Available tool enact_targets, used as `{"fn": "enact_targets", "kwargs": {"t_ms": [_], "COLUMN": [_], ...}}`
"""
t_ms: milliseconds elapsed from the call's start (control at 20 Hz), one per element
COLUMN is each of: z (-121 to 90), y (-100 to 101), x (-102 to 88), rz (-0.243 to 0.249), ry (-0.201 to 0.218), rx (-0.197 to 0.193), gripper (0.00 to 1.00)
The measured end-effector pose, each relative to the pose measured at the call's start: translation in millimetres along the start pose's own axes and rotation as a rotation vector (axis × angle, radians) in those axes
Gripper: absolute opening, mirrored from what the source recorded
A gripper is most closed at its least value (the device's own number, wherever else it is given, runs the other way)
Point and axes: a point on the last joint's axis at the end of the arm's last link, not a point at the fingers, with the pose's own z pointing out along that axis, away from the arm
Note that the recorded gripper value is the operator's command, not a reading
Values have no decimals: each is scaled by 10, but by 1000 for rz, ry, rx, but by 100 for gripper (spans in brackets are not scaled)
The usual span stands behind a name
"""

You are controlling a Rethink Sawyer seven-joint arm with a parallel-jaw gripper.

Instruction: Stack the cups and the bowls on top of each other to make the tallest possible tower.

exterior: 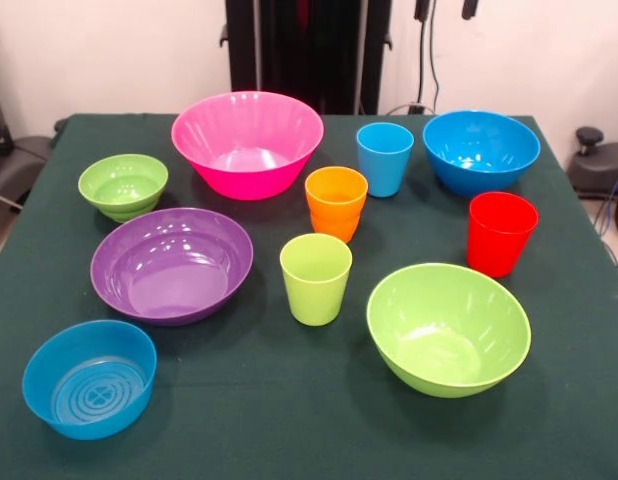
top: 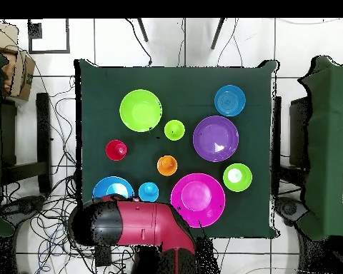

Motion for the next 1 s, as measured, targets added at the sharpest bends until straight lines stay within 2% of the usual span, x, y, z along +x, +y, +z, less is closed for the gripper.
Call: {"fn": "enact_targets", "kwargs": {"t_ms": [700,800,1000], "z": [-30,-9,85], "y": [4,-7,-35], "x": [7,-7,-92], "rz": [8,16,34], "ry": [-10,-20,-78], "rx": [6,8,18], "gripper": [100,100,100]}}
